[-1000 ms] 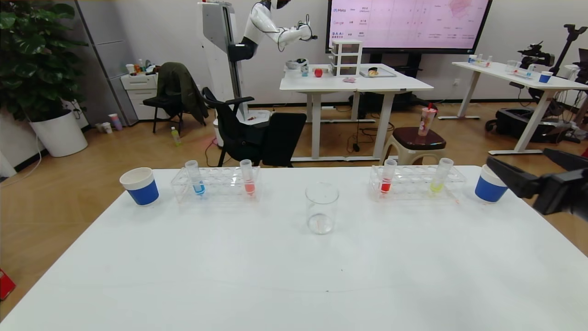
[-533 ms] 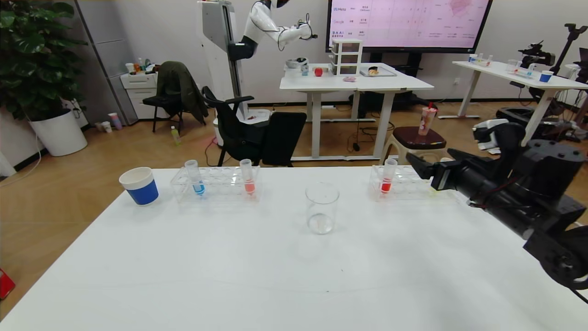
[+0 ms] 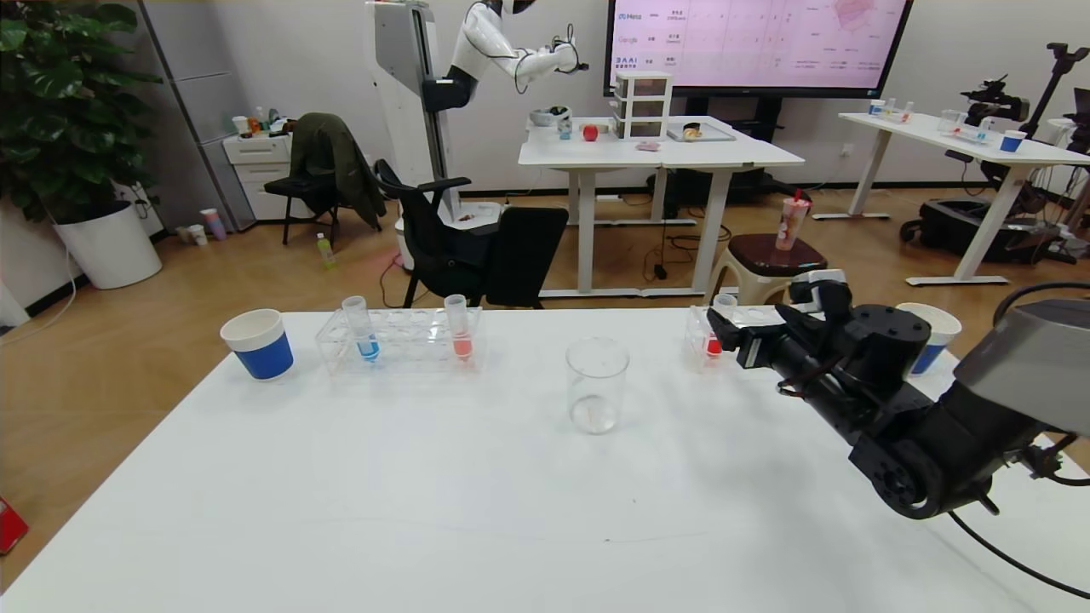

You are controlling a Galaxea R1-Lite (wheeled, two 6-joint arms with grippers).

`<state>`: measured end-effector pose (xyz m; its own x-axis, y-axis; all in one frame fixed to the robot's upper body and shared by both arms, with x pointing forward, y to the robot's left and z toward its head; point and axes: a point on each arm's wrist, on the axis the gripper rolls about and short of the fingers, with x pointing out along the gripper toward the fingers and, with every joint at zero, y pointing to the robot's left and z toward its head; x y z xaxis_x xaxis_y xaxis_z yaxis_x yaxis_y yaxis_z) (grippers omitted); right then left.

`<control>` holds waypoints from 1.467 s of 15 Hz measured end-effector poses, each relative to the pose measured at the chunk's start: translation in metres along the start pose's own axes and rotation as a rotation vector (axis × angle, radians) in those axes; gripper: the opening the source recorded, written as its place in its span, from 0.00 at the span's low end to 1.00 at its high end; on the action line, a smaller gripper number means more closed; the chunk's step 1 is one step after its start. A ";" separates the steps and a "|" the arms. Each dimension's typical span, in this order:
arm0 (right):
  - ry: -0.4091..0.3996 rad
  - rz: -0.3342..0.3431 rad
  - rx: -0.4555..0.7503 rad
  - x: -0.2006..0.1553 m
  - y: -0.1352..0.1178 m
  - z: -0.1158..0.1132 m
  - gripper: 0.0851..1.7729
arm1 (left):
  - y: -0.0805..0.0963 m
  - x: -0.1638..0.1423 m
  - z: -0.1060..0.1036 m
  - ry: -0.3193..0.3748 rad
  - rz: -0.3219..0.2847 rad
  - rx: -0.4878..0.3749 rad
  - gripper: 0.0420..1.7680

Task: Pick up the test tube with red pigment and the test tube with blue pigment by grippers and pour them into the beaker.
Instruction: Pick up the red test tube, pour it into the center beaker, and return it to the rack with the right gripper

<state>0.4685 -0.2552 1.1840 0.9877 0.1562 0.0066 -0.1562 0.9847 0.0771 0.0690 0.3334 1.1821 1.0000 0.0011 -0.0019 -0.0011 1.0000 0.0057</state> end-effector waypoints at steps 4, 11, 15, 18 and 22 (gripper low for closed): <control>-0.002 0.007 -0.001 0.022 0.003 -0.019 0.98 | 0.000 0.000 0.000 0.000 0.000 0.000 0.99; -0.027 0.006 -0.003 0.051 0.003 -0.033 0.98 | 0.000 0.000 0.000 0.000 0.000 0.000 0.99; -0.041 0.015 -0.004 0.055 0.006 -0.034 0.79 | 0.000 0.000 0.000 0.000 0.000 0.000 0.99; -0.047 0.015 -0.004 0.056 0.006 -0.033 0.17 | 0.000 0.000 0.000 0.000 0.000 0.000 0.99; -0.052 0.014 -0.011 0.056 0.007 -0.032 0.26 | 0.000 0.000 0.000 0.000 0.000 0.000 0.99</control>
<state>0.5223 -0.2371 1.1532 0.9843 0.1661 0.0594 -0.1698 0.9833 0.0655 0.0690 0.3334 1.1822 1.0000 0.0006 -0.0015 -0.0006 1.0000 0.0062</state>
